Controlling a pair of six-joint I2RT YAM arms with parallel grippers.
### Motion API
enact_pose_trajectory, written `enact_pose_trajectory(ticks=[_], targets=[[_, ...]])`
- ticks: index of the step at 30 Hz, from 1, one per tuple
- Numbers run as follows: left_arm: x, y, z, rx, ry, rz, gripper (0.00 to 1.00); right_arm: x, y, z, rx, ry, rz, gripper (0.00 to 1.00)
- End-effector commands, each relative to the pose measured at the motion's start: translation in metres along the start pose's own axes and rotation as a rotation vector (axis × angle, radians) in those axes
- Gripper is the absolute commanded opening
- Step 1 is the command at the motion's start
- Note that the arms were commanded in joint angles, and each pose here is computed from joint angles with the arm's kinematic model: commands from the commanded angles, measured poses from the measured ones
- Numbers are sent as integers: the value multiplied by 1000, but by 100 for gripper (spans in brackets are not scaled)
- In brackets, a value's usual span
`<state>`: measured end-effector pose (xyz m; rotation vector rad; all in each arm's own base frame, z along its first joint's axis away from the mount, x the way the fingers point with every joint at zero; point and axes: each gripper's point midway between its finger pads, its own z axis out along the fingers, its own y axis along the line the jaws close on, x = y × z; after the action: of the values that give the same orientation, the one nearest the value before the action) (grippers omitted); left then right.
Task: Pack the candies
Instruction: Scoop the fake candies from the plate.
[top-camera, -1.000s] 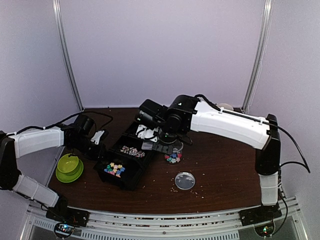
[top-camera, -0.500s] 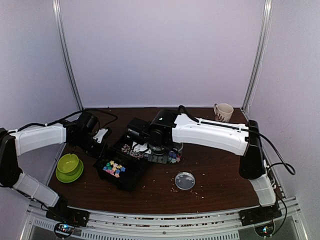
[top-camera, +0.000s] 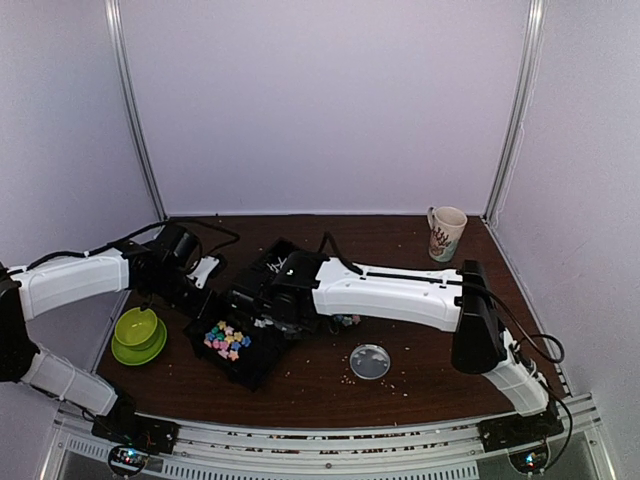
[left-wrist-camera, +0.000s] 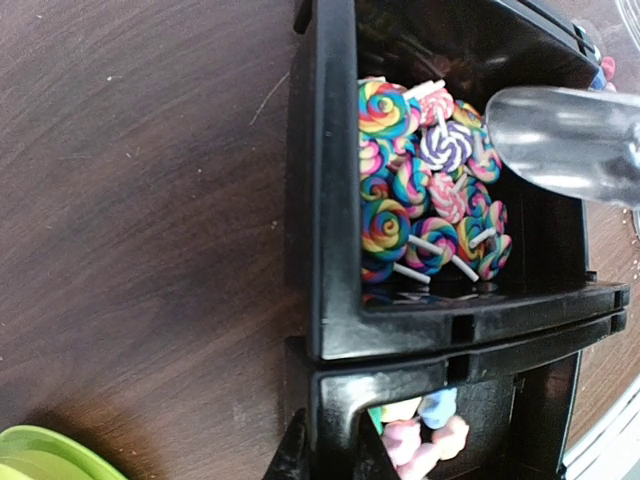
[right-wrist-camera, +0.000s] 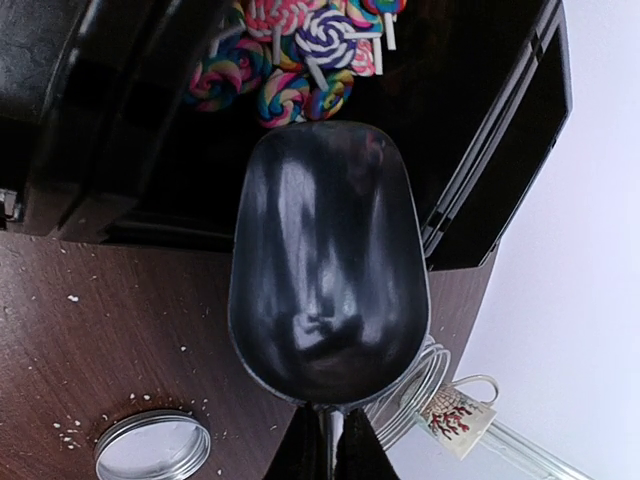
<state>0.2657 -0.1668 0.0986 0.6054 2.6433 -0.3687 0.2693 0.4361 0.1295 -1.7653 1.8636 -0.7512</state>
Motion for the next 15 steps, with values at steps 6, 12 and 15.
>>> enact_pose_trajectory(ticks=[6, 12, 15], targets=[[-34, -17, -26, 42, -149, 75, 0, -46, 31, -8, -93, -165, -134, 0], [-35, -22, -28, 70, -164, 82, 0, -52, 51, 3, -221, -197, -96, 0], [-36, -24, -30, 80, -171, 85, 0, -50, 51, 17, -308, -192, 37, 0]])
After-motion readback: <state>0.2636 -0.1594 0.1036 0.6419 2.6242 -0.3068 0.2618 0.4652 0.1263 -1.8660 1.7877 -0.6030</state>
